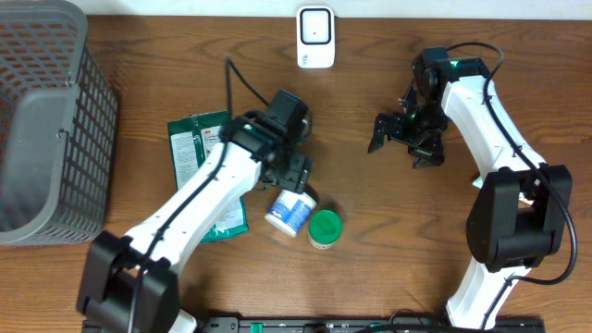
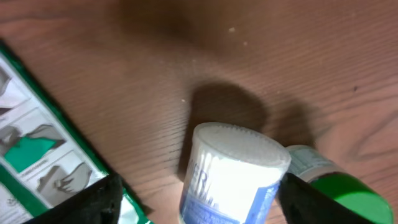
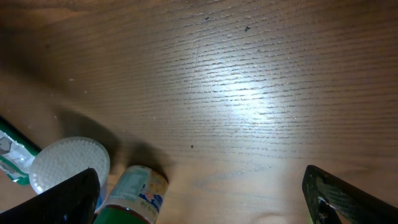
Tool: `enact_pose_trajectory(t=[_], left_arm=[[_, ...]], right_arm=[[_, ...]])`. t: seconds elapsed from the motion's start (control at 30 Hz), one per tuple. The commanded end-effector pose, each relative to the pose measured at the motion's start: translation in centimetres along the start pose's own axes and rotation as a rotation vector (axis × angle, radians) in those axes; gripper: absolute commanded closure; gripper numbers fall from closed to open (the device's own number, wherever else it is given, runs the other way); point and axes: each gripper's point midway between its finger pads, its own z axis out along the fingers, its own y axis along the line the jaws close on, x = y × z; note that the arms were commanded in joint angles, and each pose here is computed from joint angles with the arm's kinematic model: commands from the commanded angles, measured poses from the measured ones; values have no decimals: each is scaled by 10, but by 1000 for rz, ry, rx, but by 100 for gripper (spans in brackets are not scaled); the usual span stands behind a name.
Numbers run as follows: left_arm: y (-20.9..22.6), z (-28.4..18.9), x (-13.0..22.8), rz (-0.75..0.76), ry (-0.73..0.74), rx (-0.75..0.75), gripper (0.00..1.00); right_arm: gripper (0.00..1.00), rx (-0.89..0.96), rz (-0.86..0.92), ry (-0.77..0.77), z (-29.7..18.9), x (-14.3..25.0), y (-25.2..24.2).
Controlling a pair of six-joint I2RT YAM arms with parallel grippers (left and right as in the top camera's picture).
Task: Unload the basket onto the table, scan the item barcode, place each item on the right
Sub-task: 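Move the left gripper over the white round tub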
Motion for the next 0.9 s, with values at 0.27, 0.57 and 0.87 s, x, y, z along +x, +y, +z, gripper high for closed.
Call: enact_pose_trajectory(t=[0.27, 0.57, 0.87], left_arm=[[-16, 42, 8, 178, 104, 48, 15], [-1, 57, 12, 177, 143, -31, 18], [3, 60, 12, 169, 148, -35, 18]], right_arm=[[1, 7, -25, -10, -2, 3, 2], [1, 4, -27, -17, -2, 1, 3], [1, 4, -28, -17, -2, 1, 3]])
